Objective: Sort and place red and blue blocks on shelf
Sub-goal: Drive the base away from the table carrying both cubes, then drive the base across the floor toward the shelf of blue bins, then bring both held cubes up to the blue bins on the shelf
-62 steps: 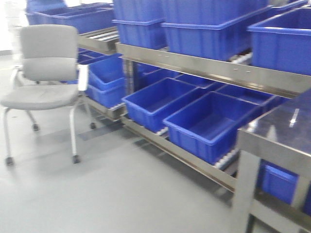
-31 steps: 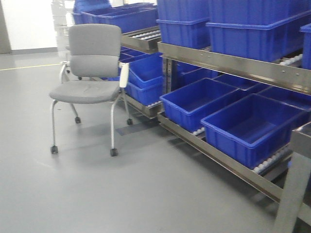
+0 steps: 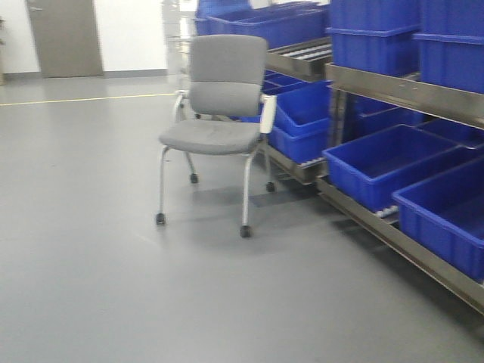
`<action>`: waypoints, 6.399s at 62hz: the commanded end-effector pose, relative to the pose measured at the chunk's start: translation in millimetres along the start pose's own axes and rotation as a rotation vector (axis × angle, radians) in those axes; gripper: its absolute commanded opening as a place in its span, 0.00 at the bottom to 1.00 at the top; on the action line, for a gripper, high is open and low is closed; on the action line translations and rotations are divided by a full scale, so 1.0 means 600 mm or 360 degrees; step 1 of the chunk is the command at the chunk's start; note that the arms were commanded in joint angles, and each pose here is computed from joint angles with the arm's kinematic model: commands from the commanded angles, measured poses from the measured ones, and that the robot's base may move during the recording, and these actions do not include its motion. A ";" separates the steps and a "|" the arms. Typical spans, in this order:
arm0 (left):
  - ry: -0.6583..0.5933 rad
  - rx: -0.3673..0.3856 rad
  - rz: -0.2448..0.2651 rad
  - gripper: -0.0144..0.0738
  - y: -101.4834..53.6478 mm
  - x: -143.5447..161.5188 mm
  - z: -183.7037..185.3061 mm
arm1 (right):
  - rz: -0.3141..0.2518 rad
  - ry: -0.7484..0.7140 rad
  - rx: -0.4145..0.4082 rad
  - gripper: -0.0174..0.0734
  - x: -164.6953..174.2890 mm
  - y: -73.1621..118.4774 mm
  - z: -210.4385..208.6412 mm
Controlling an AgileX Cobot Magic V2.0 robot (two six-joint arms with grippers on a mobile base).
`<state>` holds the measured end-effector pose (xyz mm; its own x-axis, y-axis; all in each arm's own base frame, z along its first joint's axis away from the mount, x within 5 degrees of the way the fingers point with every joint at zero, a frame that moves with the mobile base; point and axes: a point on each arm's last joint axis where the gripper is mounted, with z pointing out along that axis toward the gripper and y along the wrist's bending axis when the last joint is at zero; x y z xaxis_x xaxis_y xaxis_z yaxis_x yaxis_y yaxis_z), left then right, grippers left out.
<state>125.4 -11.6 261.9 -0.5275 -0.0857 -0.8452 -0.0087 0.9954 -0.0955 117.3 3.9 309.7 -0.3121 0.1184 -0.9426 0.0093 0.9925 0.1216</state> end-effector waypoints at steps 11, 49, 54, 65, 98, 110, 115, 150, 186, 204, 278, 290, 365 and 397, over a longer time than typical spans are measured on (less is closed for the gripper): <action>-0.0148 0.0043 -0.0001 0.30 -0.006 -0.028 -0.005 | -0.0028 -0.0184 -0.0010 0.25 -0.028 0.002 -0.005; -0.0148 0.0043 -0.0001 0.30 -0.006 -0.028 -0.005 | -0.0028 -0.0184 -0.0010 0.25 -0.028 0.002 -0.005; -0.0148 0.0043 -0.0001 0.30 -0.006 -0.028 -0.005 | -0.0028 -0.0184 -0.0010 0.25 -0.028 0.002 -0.005; -0.0148 0.0043 -0.0001 0.30 -0.006 -0.028 -0.005 | -0.0028 -0.0184 -0.0010 0.25 -0.028 0.002 -0.005; -0.0148 0.0043 -0.0001 0.30 -0.006 -0.028 -0.005 | -0.0028 -0.0184 -0.0010 0.25 -0.028 0.002 -0.005; -0.0148 0.0043 -0.0001 0.30 -0.006 -0.028 -0.005 | -0.0028 -0.0184 -0.0010 0.25 -0.028 0.002 -0.005; -0.0148 0.0043 -0.0001 0.30 -0.006 -0.028 -0.005 | -0.0028 -0.0184 -0.0010 0.25 -0.028 0.002 -0.005; -0.0148 0.0043 -0.0001 0.30 -0.006 -0.028 -0.005 | -0.0028 -0.0184 -0.0010 0.25 -0.028 0.002 -0.005; -0.0148 0.0043 -0.0001 0.30 -0.006 -0.028 -0.005 | -0.0028 -0.0184 -0.0010 0.25 -0.028 0.002 -0.005; -0.0148 0.0043 -0.0001 0.30 -0.006 -0.028 -0.005 | -0.0028 -0.0184 -0.0010 0.25 -0.028 0.002 -0.005; -0.0148 0.0043 -0.0001 0.30 -0.006 -0.028 -0.005 | -0.0028 -0.0184 -0.0010 0.25 -0.028 0.002 -0.005; -0.0148 0.0043 -0.0001 0.30 -0.006 -0.028 -0.005 | -0.0028 -0.0184 -0.0010 0.25 -0.028 0.002 -0.005; -0.0148 0.0043 -0.0001 0.30 -0.006 -0.028 -0.005 | -0.0028 -0.0184 -0.0010 0.25 -0.028 0.002 -0.005; -0.0148 0.0043 -0.0001 0.30 -0.006 -0.028 -0.005 | -0.0028 -0.0184 -0.0010 0.25 -0.028 0.002 -0.005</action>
<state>125.4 -11.5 262.4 -0.5287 -0.0838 -0.8447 -0.0086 0.9956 -0.0934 117.3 3.9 309.7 -0.3121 0.1184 -0.9426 0.0093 0.9925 0.1216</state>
